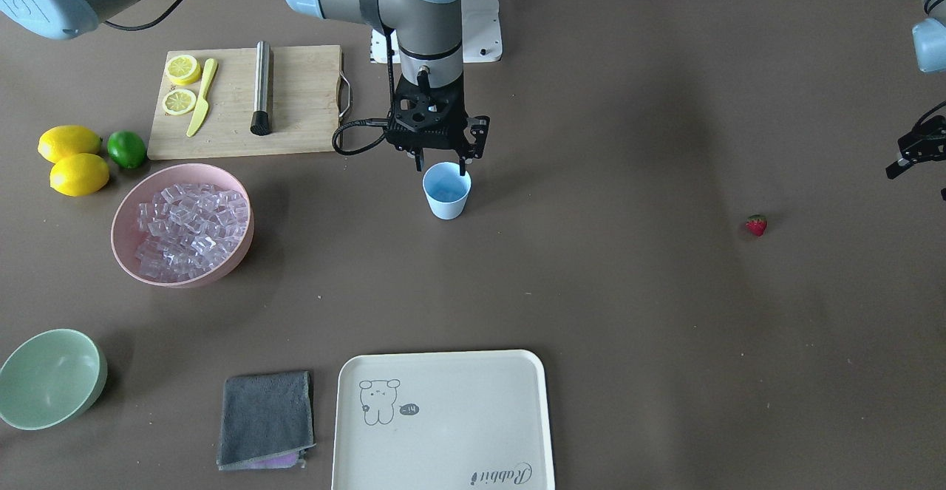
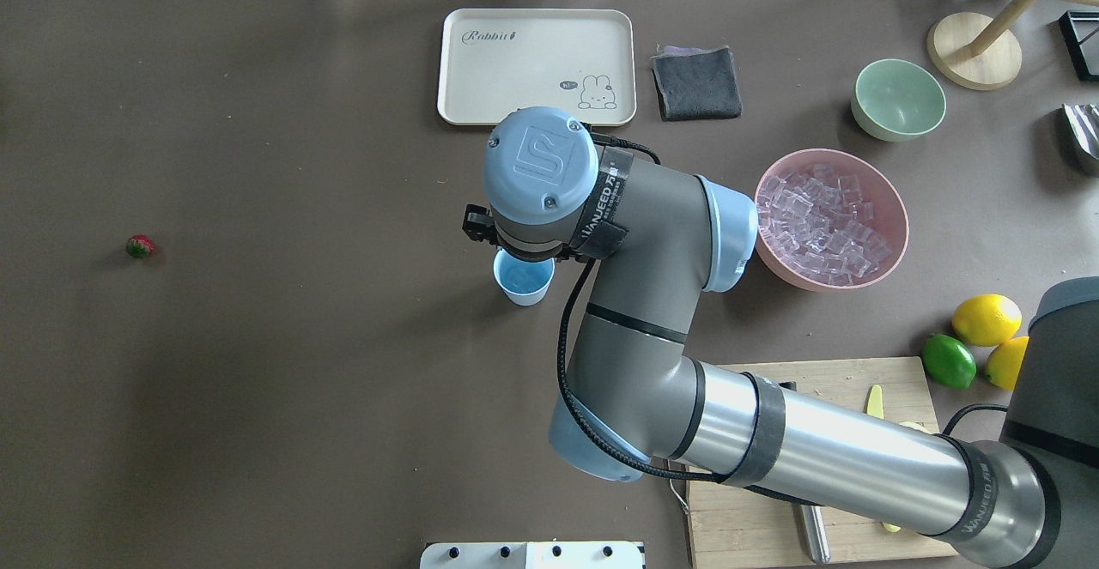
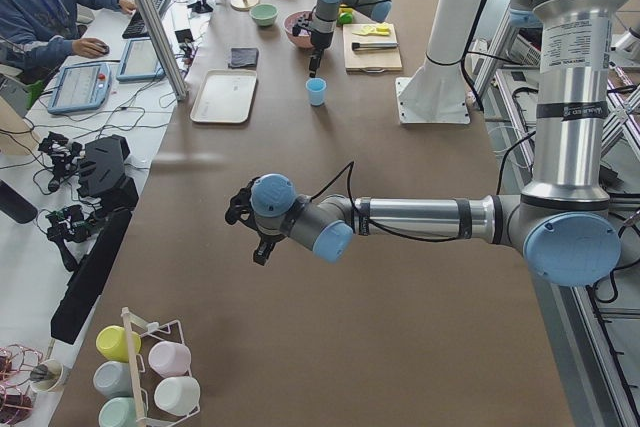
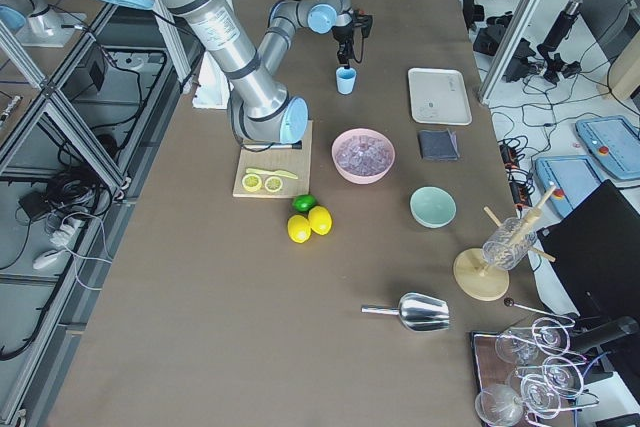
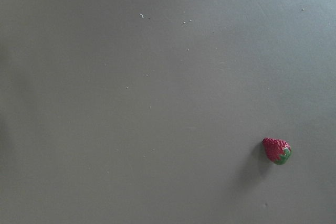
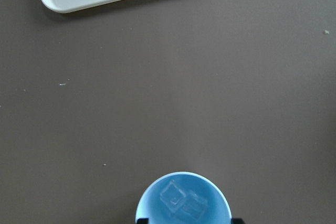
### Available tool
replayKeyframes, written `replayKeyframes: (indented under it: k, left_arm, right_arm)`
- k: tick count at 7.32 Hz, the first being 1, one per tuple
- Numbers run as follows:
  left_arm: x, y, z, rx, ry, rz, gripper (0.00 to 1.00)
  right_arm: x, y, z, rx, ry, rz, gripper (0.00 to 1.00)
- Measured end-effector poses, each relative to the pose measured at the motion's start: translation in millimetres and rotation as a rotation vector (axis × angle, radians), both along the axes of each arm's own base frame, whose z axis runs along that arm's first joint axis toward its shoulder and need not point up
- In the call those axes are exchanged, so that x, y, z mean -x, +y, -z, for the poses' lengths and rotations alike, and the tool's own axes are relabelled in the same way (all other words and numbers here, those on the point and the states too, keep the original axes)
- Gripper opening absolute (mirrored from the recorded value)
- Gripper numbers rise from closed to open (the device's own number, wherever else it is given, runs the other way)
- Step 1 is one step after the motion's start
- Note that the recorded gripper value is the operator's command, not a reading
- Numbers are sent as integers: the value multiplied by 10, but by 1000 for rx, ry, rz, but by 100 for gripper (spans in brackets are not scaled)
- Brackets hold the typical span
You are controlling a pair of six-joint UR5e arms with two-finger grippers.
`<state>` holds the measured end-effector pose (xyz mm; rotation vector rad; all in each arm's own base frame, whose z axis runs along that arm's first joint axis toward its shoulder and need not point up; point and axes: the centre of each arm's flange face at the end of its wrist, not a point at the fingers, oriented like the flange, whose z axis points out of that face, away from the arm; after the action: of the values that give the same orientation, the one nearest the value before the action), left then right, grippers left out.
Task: Put ice and strawberries in cup
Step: 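Return the right gripper to the pink ice bowl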
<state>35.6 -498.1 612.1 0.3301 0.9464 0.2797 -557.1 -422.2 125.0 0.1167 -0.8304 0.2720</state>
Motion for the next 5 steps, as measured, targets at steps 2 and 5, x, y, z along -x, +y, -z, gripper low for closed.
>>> replayKeyframes:
  k: [2,5]
  left_arm:
    - [-6,1,1,0,0,-1,98]
    - [-12,4,7,-2,0,-3,98]
  right_arm:
    - [-419,-45,-394,-40,35,22,100]
    - [-1262,-599,-1065,-116,106,159,100]
